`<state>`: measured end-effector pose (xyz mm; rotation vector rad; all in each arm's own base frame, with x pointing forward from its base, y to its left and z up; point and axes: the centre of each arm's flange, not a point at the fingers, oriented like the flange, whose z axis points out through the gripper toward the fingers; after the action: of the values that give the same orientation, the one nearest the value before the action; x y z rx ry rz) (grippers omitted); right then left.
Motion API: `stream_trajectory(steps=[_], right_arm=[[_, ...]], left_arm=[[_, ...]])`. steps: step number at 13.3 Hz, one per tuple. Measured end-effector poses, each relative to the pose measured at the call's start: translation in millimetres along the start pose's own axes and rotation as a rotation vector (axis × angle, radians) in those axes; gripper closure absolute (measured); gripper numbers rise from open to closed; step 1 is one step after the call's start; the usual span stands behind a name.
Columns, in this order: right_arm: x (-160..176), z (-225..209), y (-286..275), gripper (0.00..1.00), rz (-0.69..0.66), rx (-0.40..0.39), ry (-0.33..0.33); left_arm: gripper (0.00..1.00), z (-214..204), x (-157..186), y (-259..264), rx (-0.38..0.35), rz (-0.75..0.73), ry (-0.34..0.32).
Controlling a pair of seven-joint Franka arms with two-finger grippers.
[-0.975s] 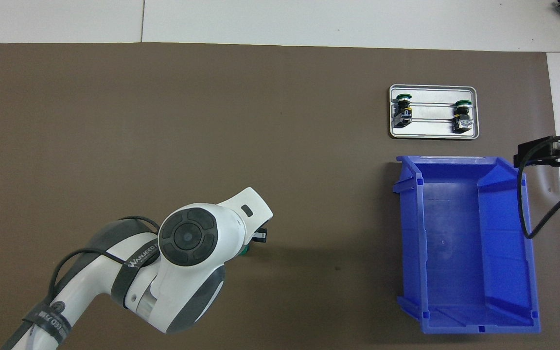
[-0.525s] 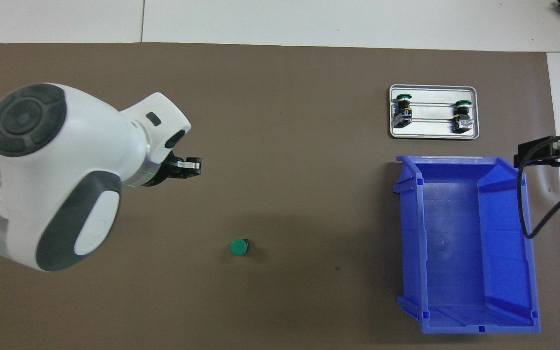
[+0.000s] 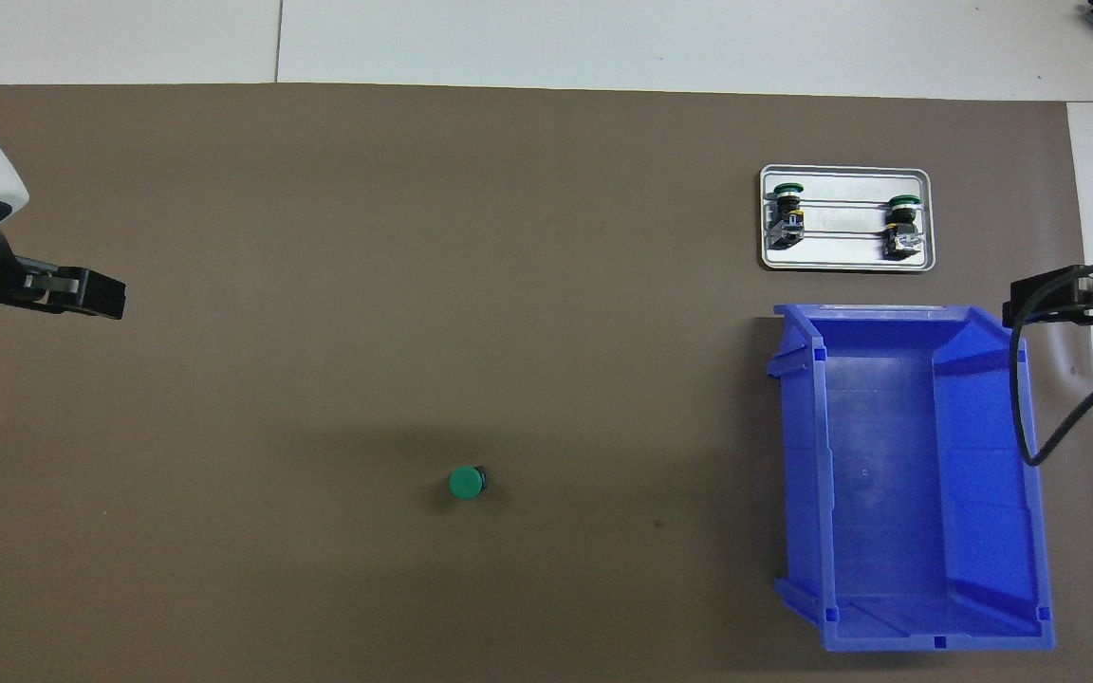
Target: Place and press button with both arms
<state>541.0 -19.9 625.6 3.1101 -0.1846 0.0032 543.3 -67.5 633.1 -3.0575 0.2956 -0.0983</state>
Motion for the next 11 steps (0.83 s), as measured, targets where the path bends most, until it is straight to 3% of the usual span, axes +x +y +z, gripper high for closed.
stream_trajectory(steps=[1, 11], right_arm=[[0.0, 0.0, 0.0, 0.0, 0.0, 0.0, 0.0], [0.0, 0.0, 0.0, 0.0, 0.0, 0.0, 0.0]], left_arm=[[0.0, -5.8, -0.9, 1.9, 0.002, 0.003, 0.009], [0.0, 8.9, 4.7, -6.4, -0.075, -0.027, -0.015]])
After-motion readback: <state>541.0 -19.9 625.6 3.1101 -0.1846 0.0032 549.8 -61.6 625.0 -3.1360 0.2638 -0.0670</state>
